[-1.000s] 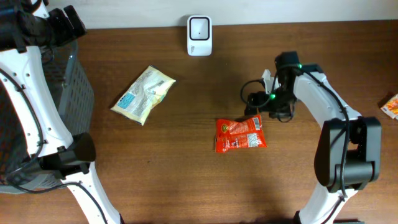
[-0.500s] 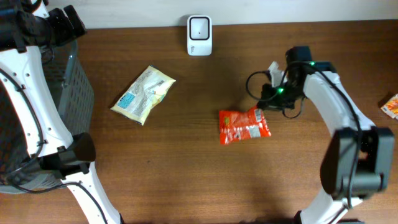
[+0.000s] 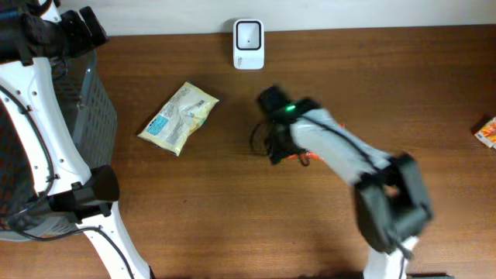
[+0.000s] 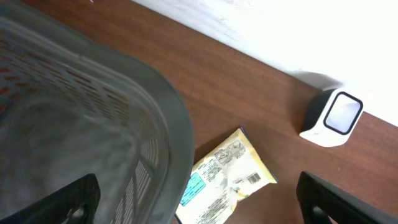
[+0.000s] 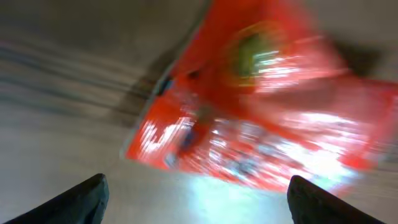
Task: Scan the item barcode
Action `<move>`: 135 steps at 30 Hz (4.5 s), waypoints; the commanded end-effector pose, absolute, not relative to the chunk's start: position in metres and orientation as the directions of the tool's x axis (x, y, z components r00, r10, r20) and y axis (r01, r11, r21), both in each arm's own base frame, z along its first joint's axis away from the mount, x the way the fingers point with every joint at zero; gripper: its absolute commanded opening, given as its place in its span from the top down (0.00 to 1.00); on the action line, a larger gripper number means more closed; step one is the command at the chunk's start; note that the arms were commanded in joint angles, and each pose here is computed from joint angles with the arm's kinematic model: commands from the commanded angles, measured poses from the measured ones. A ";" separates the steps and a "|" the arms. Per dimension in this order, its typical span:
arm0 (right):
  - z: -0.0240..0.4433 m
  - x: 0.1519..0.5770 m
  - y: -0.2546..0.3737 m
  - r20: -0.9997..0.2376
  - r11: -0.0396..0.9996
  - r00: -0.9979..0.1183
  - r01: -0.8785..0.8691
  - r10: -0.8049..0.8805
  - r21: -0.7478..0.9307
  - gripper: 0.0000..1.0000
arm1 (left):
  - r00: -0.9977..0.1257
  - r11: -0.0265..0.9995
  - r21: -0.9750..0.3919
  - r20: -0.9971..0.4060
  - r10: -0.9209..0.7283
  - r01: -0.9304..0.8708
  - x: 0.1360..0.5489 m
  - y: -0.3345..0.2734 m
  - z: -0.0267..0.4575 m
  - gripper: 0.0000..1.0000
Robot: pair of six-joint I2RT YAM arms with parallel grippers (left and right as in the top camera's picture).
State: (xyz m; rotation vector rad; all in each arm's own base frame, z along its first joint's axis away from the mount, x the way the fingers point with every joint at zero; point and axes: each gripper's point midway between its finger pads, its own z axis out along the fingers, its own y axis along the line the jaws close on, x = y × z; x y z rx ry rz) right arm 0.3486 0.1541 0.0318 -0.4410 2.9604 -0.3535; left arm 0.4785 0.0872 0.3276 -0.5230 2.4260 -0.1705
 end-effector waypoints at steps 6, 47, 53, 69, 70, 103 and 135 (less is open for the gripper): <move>0.001 0.365 0.128 -0.091 0.789 -0.929 -0.249 -0.358 -0.562 0.22 | -0.712 0.917 -0.250 -0.577 -0.400 -0.312 0.478 0.087 0.332 0.01; 0.119 0.393 0.168 -0.251 0.945 -0.968 -0.059 0.025 0.322 0.01 | -0.712 0.917 -0.250 -0.577 -0.400 -0.312 0.478 0.087 0.332 0.01; 0.159 0.396 -0.055 -0.207 0.874 -0.851 0.454 0.483 0.173 0.01 | -0.712 0.917 -0.250 -0.577 -0.400 -0.312 0.478 0.087 0.332 0.01; 0.159 0.382 -0.118 -0.207 0.790 -0.763 0.588 0.613 0.172 0.01 | -0.830 0.889 -0.337 -0.551 0.082 0.312 0.409 -0.131 0.360 0.03; 0.159 0.382 -0.118 -0.207 0.790 -0.762 0.588 0.613 0.173 0.01 | -0.862 0.889 -0.320 -0.487 0.141 0.326 0.402 -0.152 0.337 0.05; 0.159 0.382 -0.118 -0.207 0.790 -0.762 0.588 0.613 0.172 0.01 | -0.862 0.986 -0.164 -0.494 -0.117 -0.039 0.468 -0.111 0.108 1.00; 0.159 0.382 -0.118 -0.207 0.790 -0.762 0.588 0.613 0.172 0.01 | -0.748 0.748 -0.194 -0.398 0.532 0.635 0.338 -0.328 0.095 0.76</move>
